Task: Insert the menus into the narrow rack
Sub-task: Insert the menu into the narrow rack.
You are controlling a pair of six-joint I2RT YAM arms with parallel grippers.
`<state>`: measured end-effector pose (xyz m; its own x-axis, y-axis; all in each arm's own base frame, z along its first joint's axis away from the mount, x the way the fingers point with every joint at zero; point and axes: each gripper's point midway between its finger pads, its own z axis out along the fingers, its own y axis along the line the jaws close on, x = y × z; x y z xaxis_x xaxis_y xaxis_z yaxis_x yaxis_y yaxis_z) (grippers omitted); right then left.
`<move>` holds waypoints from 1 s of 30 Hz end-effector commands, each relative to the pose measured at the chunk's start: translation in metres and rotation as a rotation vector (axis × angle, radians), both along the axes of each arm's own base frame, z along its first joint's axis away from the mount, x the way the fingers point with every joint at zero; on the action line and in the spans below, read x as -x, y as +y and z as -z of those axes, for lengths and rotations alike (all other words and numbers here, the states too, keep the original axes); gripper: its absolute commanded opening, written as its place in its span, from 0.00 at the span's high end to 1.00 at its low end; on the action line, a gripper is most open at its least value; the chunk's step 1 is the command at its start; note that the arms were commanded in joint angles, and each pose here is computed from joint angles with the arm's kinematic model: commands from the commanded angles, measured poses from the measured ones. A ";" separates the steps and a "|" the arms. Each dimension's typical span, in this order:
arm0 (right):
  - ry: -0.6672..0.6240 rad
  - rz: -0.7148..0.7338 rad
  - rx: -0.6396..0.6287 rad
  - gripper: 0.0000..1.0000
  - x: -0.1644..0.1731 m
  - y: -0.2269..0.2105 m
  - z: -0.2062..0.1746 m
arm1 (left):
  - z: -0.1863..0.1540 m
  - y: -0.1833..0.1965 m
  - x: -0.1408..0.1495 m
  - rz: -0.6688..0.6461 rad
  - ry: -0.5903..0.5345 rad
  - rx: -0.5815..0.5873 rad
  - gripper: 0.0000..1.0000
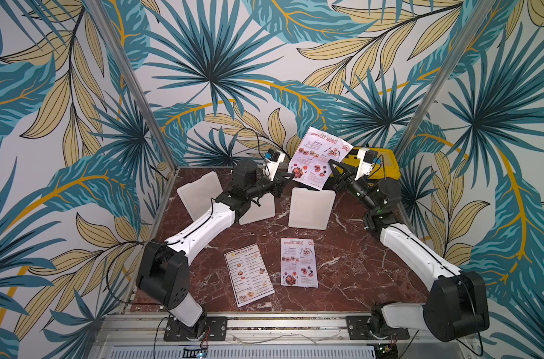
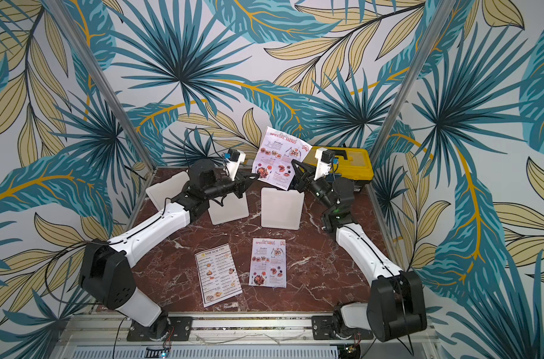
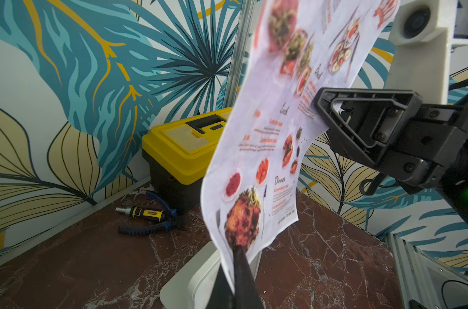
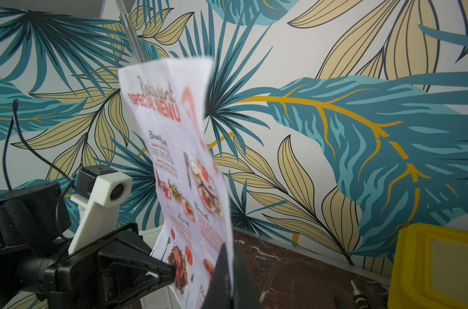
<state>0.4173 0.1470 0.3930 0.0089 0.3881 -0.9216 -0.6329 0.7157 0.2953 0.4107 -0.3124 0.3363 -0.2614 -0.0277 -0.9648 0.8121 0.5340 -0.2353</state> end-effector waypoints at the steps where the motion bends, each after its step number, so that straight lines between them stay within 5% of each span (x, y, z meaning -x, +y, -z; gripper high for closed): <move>1: -0.100 -0.053 -0.043 1.00 0.003 -0.003 -0.026 | -0.009 0.000 -0.013 0.001 -0.043 -0.003 1.00; 17: -0.057 -0.084 -0.052 1.00 -0.034 0.001 0.003 | 0.016 0.003 -0.052 -0.015 -0.012 -0.025 1.00; 30: -0.020 -0.135 -0.095 1.00 -0.036 0.003 0.027 | 0.039 0.001 -0.055 0.008 0.042 -0.031 1.00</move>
<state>0.4610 0.1509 0.3602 -0.0537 0.4519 -0.8905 -0.6993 0.6196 0.3566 0.4624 -0.3119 0.2987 -0.3018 0.0034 -0.9534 0.7998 0.5451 -0.2513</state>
